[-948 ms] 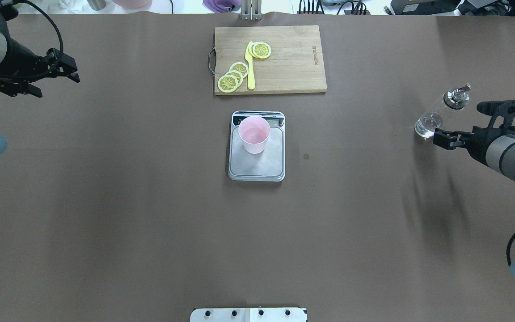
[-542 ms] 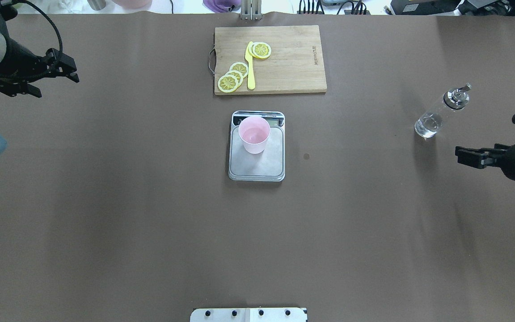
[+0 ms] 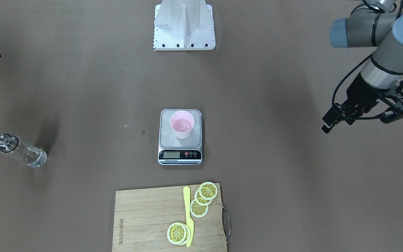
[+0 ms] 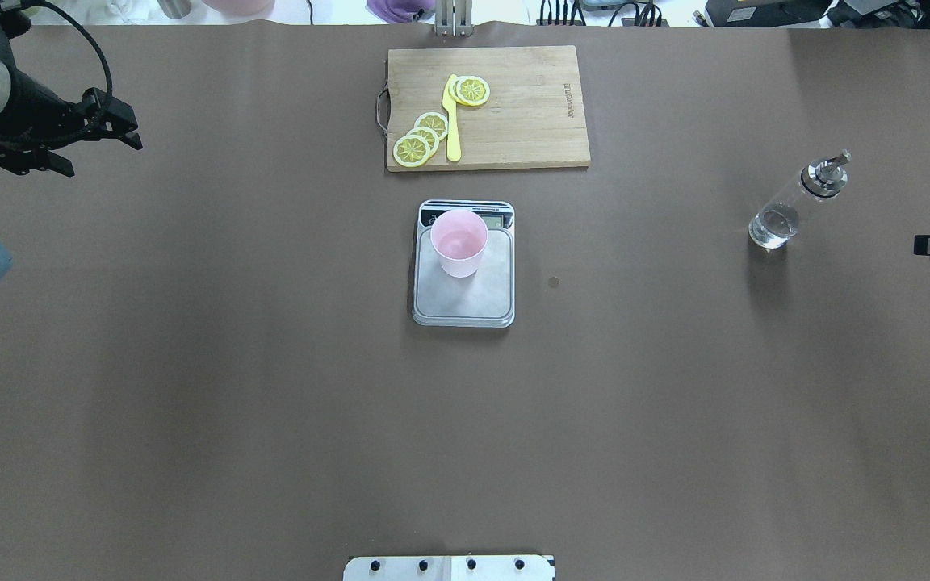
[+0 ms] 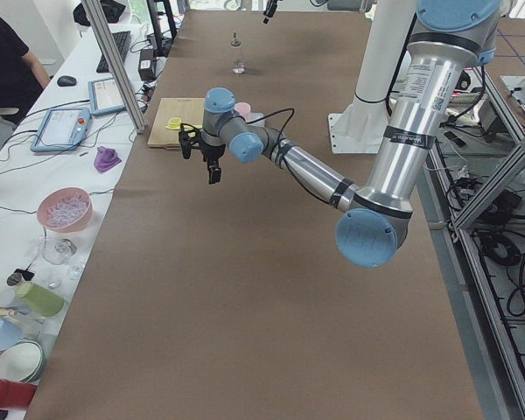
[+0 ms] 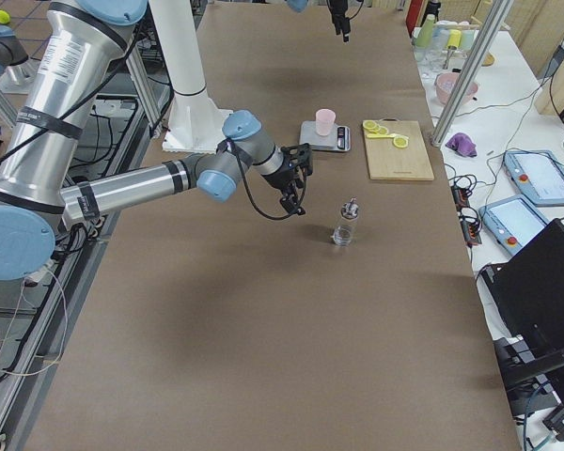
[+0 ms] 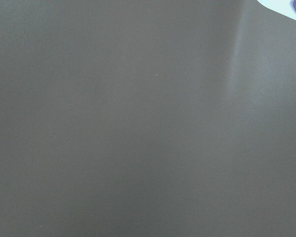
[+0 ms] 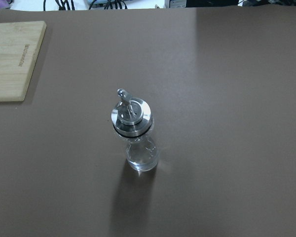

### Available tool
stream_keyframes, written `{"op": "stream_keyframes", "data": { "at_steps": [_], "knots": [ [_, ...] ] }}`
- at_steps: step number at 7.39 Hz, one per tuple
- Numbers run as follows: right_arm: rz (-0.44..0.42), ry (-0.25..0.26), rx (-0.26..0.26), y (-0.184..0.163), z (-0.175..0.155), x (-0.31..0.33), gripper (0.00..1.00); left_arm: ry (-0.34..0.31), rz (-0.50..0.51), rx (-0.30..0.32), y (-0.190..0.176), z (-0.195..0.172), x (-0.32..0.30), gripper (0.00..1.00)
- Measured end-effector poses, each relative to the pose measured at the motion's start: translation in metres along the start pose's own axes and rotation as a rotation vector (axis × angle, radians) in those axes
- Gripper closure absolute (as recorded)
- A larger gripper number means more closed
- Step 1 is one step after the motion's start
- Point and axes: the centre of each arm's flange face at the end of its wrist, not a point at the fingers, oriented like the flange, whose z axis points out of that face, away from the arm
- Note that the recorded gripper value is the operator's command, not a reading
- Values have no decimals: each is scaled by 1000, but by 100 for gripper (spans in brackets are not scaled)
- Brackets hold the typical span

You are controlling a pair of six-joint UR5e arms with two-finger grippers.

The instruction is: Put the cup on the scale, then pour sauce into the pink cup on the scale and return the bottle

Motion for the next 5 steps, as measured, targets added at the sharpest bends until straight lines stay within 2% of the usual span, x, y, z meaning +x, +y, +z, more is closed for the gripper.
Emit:
{"op": "stream_keyframes", "data": {
  "at_steps": [2,3,5],
  "knots": [
    [-52,7,-77,-39,-13,20,0,-4,4,-3,-2,4,1,1],
    [-65,23,-122,-64,-7,27,0,-6,4,-3,-4,7,0,1],
    [-70,15,-226,-117,9,43,0,-12,17,16,-21,1,-10,1]
  ]
}}
